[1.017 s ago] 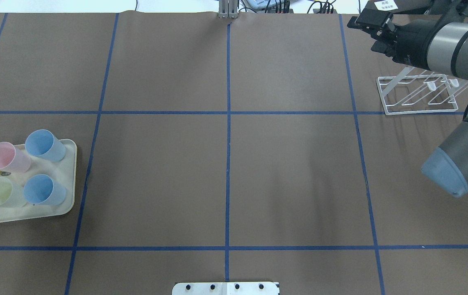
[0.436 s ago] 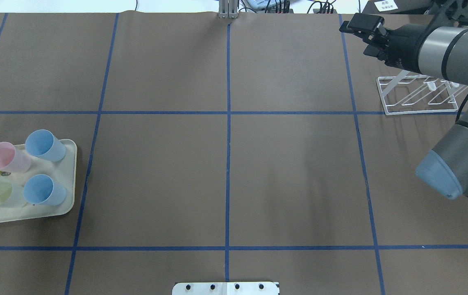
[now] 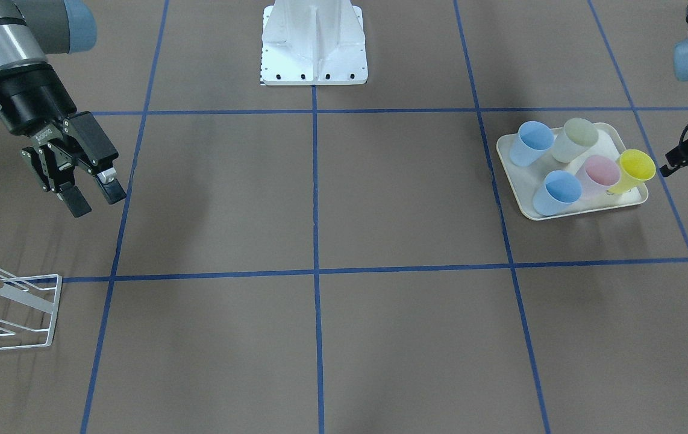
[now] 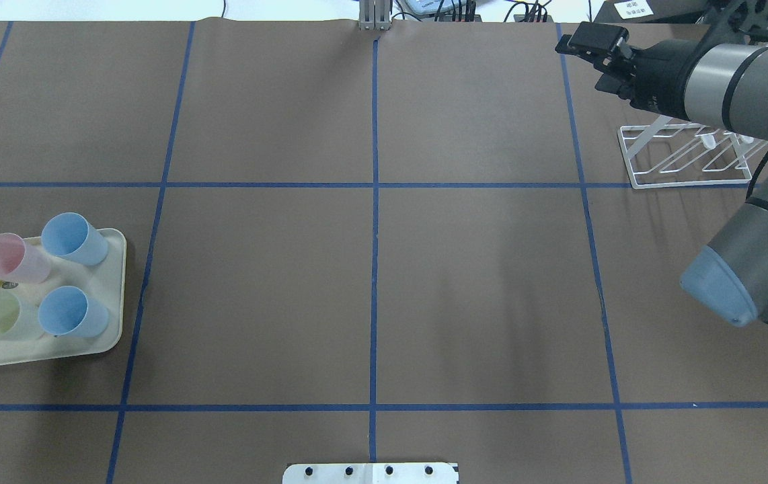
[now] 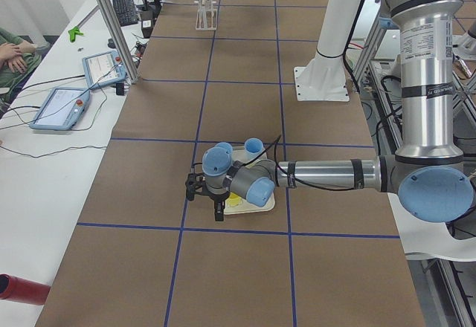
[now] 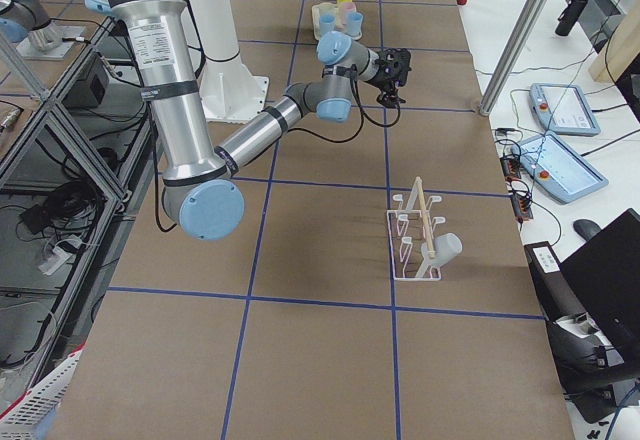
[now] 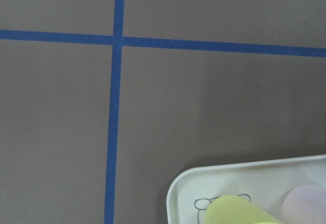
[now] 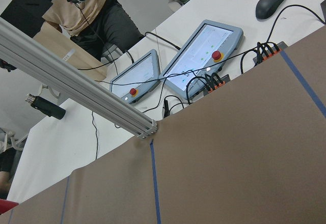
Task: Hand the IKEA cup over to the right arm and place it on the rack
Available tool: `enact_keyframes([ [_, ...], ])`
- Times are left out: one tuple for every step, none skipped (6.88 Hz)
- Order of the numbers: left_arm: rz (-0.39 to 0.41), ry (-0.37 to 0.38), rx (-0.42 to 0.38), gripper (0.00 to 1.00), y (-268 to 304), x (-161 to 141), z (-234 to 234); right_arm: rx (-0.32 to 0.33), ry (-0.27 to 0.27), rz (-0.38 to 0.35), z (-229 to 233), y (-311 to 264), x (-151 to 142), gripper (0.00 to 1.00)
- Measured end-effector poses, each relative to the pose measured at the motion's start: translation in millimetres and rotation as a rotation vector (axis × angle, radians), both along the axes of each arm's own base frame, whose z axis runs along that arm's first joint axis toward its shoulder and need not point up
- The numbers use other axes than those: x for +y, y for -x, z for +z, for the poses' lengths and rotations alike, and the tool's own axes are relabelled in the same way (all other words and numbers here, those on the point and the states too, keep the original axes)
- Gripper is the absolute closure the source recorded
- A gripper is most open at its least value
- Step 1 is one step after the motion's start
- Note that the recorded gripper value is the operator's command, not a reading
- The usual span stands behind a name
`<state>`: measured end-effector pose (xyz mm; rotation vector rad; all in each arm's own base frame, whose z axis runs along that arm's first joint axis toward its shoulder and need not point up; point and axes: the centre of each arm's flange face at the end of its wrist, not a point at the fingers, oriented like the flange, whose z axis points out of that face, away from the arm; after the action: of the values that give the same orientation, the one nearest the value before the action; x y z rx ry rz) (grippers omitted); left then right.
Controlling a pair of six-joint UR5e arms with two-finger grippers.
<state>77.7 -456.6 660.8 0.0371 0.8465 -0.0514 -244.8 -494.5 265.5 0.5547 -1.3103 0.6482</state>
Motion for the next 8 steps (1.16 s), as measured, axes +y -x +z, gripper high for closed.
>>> enact_keyframes([
  [0.006, -0.012, 0.005, 0.01, -3, 2, 2, 0.000, 0.000, 0.000, 0, 0, 0, 0.01],
  [0.018, -0.025, 0.013, 0.01, -7, 7, 4, 0.001, -0.001, -0.001, 0, 0, 0, 0.01],
  [0.036, -0.029, 0.022, 0.01, -12, 13, 6, 0.001, 0.000, -0.002, 0, 0, 0, 0.01],
  [0.051, -0.030, 0.030, 0.01, -17, 16, 6, 0.000, 0.000, -0.002, 0, 0, 0, 0.01],
  [0.065, -0.030, 0.036, 0.01, -21, 19, 6, -0.001, -0.001, -0.002, -1, 0, 1, 0.01],
  [0.077, -0.032, 0.042, 0.01, -25, 22, 6, -0.003, -0.003, -0.002, -1, -1, 1, 0.01],
  [0.089, -0.036, 0.050, 0.24, -28, 27, 7, -0.003, -0.002, -0.002, -2, 0, 1, 0.01],
  [0.100, -0.040, 0.055, 0.51, -31, 31, 9, -0.004, -0.003, -0.002, -2, 0, 2, 0.01],
])
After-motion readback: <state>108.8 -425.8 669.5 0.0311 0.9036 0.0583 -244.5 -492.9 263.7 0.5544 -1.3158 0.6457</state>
